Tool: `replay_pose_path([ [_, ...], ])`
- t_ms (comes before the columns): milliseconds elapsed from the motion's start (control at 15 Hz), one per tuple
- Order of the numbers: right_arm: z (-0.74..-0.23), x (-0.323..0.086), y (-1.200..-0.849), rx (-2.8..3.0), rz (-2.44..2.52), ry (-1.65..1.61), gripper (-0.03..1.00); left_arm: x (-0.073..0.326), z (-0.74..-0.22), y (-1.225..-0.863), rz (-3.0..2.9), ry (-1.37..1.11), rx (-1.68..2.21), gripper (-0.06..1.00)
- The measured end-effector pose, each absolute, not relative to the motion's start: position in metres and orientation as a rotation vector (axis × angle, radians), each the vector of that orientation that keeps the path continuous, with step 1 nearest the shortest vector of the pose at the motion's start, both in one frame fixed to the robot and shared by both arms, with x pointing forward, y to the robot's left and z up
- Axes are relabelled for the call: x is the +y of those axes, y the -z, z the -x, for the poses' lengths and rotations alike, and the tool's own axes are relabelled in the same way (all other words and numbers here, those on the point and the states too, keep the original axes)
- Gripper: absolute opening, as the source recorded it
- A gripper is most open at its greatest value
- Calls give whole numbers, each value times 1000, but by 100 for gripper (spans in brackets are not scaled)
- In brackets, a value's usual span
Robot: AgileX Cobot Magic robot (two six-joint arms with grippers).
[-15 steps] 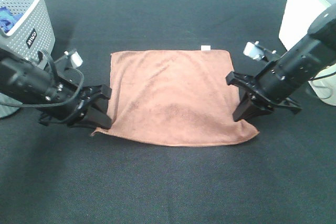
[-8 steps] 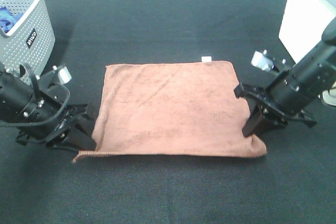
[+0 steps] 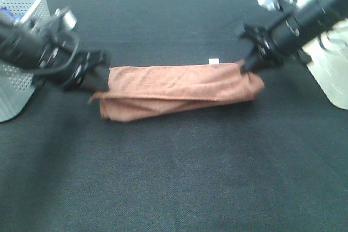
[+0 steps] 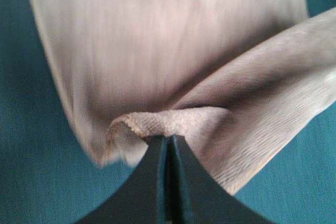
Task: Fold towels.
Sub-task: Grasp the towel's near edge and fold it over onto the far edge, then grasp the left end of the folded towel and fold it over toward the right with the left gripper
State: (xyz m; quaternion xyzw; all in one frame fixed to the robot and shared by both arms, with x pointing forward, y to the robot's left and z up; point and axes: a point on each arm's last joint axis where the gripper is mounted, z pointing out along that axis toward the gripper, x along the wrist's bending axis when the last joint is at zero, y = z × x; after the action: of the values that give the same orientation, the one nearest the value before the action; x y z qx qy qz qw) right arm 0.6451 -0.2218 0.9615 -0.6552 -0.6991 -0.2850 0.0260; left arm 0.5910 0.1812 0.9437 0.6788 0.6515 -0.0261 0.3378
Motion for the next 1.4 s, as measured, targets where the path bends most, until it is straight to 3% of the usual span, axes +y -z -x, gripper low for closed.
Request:
replay_pose_path([
  [467,-723,-222,-935,-2213,2127,875,0,178,-665,-942,-1729,-234,1636,0],
  [800,-739,-223,-894,-2192,2178,841,0,175,-687,-906,-1743,-233,1671,0],
  [867,-740,-223,-888,-2190,2181,831,3,174,-688,-894,-1757,-216,1689,4],
  [933,-740,-223,-888,-2192,2181,830,11,174,-688,-889,-1763,-207,1697,12],
  [1000,-740,-223,-888,-2192,2181,831,27,174,-688,-888,-1766,-201,1698,25],
  [1067,-740,-223,-888,-2192,2181,831,27,174,-688,-888,-1766,-201,1698,25],
  [1200,-738,-223,-889,-2188,2166,807,63,173,-689,-892,-1766,-195,1686,58],
  [1267,-735,-222,-889,-2185,2148,778,73,172,-691,-896,-1766,-192,1675,69],
  [1400,-729,-224,-896,-2202,2126,680,81,177,-690,-905,-1705,-111,1740,75],
])
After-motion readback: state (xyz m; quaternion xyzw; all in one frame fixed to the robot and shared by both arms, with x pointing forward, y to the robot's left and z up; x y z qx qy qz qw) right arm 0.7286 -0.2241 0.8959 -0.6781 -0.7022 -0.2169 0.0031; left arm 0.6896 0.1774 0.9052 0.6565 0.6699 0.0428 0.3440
